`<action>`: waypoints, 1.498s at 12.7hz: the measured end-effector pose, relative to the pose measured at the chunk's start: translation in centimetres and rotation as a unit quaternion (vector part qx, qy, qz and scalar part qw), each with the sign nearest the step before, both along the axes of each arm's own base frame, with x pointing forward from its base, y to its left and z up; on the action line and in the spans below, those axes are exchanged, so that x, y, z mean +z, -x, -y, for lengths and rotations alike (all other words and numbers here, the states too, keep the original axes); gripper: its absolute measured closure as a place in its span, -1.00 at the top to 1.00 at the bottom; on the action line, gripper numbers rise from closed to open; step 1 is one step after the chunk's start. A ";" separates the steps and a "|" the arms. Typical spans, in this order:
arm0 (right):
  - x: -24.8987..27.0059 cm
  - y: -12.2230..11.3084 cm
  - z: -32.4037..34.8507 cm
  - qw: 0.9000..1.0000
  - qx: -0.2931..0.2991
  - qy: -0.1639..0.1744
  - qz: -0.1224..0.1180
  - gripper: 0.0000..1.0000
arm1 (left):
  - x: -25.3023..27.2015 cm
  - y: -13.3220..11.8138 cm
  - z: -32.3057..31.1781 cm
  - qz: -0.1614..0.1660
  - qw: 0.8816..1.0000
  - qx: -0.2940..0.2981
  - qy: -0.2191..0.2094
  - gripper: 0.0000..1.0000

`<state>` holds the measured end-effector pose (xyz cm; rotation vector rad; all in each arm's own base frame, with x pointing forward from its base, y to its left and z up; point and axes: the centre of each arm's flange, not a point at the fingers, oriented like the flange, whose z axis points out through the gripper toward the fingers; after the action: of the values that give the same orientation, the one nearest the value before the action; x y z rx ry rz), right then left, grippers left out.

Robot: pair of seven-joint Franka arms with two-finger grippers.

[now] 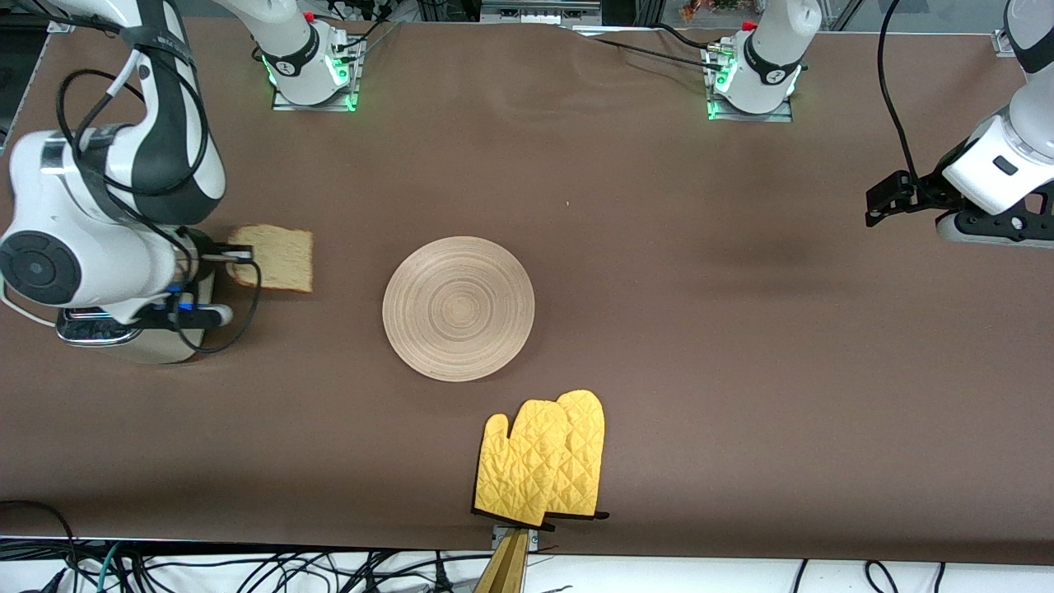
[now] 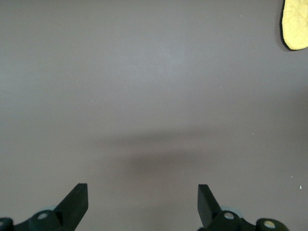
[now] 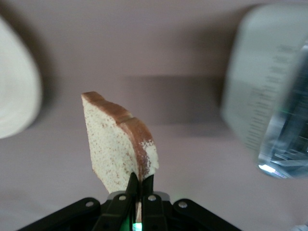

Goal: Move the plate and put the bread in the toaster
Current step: 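Lift the bread with the right gripper and carry it over the toaster, then lower the bread into a toaster slot with the right gripper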

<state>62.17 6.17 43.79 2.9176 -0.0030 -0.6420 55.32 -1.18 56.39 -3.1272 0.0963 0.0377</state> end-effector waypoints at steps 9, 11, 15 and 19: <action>6.9 -0.4 12.8 0.973 0.041 0.223 0.030 -0.89 | 0.0 -1.1 0.3 0.003 1.000 0.002 -0.002 1.00; 6.3 -1.2 13.3 0.968 0.054 0.242 0.043 -0.89 | 0.0 -1.1 0.2 0.003 1.000 0.002 -0.002 1.00; 1.7 -3.1 13.1 0.964 0.072 0.255 0.033 -0.89 | 0.0 -1.2 0.1 0.003 1.000 0.004 -0.002 1.00; -0.7 -3.5 14.6 0.961 0.067 0.267 0.016 -0.89 | 0.0 -1.2 -0.1 0.003 1.000 0.006 -0.002 1.00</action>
<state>65.64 -8.41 43.08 2.3817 0.0157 -0.4781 56.55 -1.06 56.40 -3.1241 0.0784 0.0273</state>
